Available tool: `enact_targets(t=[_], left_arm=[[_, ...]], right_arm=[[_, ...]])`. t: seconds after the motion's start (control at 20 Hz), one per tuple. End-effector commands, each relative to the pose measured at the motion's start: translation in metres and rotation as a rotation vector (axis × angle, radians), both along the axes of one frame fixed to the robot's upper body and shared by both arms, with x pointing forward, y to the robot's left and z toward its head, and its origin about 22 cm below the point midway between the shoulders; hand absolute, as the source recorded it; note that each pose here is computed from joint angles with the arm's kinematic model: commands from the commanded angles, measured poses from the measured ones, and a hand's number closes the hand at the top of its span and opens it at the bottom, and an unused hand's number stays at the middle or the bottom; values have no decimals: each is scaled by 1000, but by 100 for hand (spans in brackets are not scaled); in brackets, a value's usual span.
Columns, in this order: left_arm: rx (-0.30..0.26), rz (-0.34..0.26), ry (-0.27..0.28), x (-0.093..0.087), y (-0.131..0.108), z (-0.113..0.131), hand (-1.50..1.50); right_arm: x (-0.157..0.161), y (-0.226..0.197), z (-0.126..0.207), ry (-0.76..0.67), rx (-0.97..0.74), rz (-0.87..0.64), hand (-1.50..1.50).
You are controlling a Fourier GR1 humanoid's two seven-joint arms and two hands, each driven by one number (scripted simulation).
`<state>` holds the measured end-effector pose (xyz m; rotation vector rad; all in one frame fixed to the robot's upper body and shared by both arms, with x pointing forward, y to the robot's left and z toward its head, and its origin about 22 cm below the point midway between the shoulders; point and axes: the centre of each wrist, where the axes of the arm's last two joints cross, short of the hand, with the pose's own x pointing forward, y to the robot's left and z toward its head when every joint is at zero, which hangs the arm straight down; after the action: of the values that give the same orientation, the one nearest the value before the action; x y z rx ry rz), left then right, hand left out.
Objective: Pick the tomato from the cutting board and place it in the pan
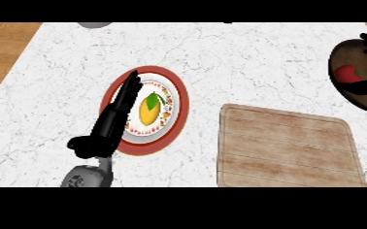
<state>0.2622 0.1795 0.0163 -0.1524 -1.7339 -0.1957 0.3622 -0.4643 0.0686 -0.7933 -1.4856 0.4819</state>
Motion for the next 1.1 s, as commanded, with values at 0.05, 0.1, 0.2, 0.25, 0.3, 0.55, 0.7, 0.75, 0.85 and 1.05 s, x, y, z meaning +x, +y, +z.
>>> enact_targets(t=[0.05,0.1,0.2,0.25,0.3,0.55,0.7,0.75,0.85,1.05], left_arm=[[13,5,3,-2,9,-4,0],[23,31,-13,-2,1,0,0],[15,15,4,-5,2,0,0],[21,19,4,-3,11,-2,0],[12,42,10,-13,20,-6,0],[2,31,18,-14,10,-15,0],[-8,48,7,-6,9,0,0],[11,43,14,-7,25,0,0],[-8,31,8,-14,14,-5,0],[2,59,27,-12,12,-11,0]], right_arm=[[1,2,-2,-164,172,-1,-150],[3,-2,8,-187,218,-13,-150],[-1,-10,12,-208,261,-13,-150],[-7,-21,17,-200,290,-22,-150],[-15,-25,8,-196,326,-25,-150],[-40,-61,25,-198,471,33,-150],[-60,-71,9,-163,558,121,-150],[-70,-83,17,-161,570,148,-150],[-73,-88,23,-143,556,197,-150],[-95,-103,22,-137,572,239,-150]])
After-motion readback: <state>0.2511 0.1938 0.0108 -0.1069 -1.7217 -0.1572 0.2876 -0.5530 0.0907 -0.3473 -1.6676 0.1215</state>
